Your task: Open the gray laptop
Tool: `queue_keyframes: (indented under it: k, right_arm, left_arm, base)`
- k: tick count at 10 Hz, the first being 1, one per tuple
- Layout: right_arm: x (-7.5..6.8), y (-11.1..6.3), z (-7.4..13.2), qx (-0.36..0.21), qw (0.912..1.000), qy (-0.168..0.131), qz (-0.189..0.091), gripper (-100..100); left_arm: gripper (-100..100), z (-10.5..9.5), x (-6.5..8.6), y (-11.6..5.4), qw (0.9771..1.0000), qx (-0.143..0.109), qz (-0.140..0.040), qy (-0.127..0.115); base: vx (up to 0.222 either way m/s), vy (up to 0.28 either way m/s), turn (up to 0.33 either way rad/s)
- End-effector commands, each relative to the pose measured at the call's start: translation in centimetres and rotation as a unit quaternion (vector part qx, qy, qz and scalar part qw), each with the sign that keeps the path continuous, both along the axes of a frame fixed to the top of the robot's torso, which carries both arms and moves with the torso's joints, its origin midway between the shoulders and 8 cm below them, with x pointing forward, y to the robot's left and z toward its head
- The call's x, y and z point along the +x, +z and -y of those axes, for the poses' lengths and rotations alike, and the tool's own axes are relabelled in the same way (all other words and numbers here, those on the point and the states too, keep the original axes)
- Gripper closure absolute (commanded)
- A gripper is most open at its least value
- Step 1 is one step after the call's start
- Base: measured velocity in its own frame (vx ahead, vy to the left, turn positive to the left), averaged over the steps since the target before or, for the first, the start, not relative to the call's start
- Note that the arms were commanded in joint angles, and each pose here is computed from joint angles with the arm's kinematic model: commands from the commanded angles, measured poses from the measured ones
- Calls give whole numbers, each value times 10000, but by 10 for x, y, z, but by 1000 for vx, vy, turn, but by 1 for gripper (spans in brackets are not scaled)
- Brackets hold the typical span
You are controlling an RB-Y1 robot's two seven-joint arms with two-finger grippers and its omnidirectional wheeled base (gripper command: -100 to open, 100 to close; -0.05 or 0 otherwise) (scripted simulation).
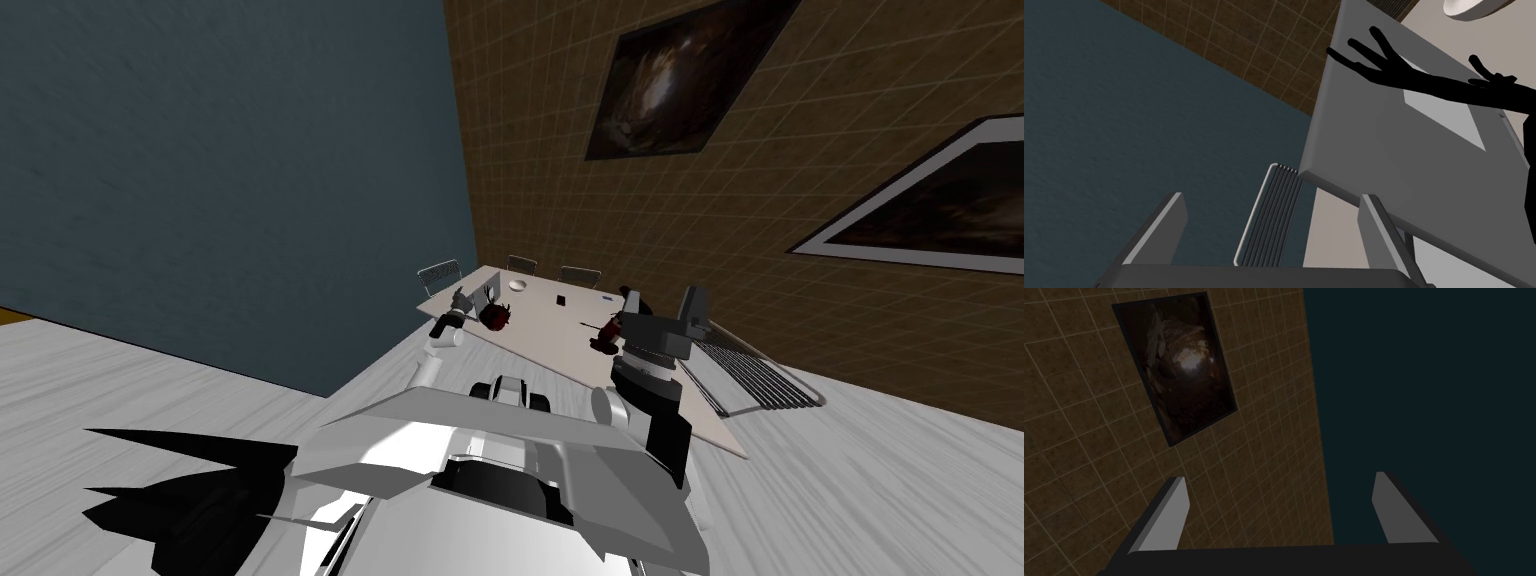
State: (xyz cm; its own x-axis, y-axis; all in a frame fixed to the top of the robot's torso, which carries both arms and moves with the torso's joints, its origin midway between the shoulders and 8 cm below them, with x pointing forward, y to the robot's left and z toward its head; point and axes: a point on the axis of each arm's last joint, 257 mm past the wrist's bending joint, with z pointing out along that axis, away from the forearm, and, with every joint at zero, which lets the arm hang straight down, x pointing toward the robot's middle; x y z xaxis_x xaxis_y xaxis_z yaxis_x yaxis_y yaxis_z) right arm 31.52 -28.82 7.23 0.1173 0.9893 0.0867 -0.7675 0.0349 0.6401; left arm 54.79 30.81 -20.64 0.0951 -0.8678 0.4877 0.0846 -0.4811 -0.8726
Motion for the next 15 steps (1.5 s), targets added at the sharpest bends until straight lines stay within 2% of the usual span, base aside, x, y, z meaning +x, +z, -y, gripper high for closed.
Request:
queue_keyframes:
  k: [1, 3, 4, 6, 7, 8, 11, 13, 15]
  right_arm:
    - [0, 0, 0, 0, 10000, 0, 0, 0]
    - [0, 0, 0, 0, 10000, 0, 0, 0]
    - [0, 0, 0, 0, 10000, 0, 0, 0]
    - [0, 0, 0, 0, 10000, -1, -1, 0]
    - [0, 0, 0, 0, 10000, 0, 0, 0]
    - [0, 0, 0, 0, 10000, 0, 0, 0]
    - [0, 0, 0, 0, 10000, 0, 0, 0]
    - [0, 0, 0, 0, 10000, 0, 0, 0]
    - [0, 0, 0, -1, 10000, 0, 0, 0]
  left_arm:
    - [-100, 24, 7, -15, 9990, -413, -156, -61]
    - [-100, 38, 8, -20, 9977, -643, -200, -87]
    - [-100, 33, 8, -17, 9982, -571, -171, -69]
    - [-100, 33, 10, -14, 9981, -577, -177, -104]
    - [100, 33, 10, -14, 9981, -580, -180, -110]
    - [100, 27, 9, -17, 9948, -967, -278, -126]
    - [100, 18, 7, -19, 9872, -1535, -406, -158]
    - [100, 13, 6, -19, 9802, -1908, -488, -187]
    - [100, 9, 4, -19, 9719, -2274, -569, -223]
  base:
    - [7, 16, -38]
    - [13, 4, -32]
    - [12, -3, -5]
    - [90, -4, 54]
    - [11, -2, -9]
    - [29, 34, 28]
    - [37, 60, 21]
    - [35, 44, 31]
    - [30, 55, 24]
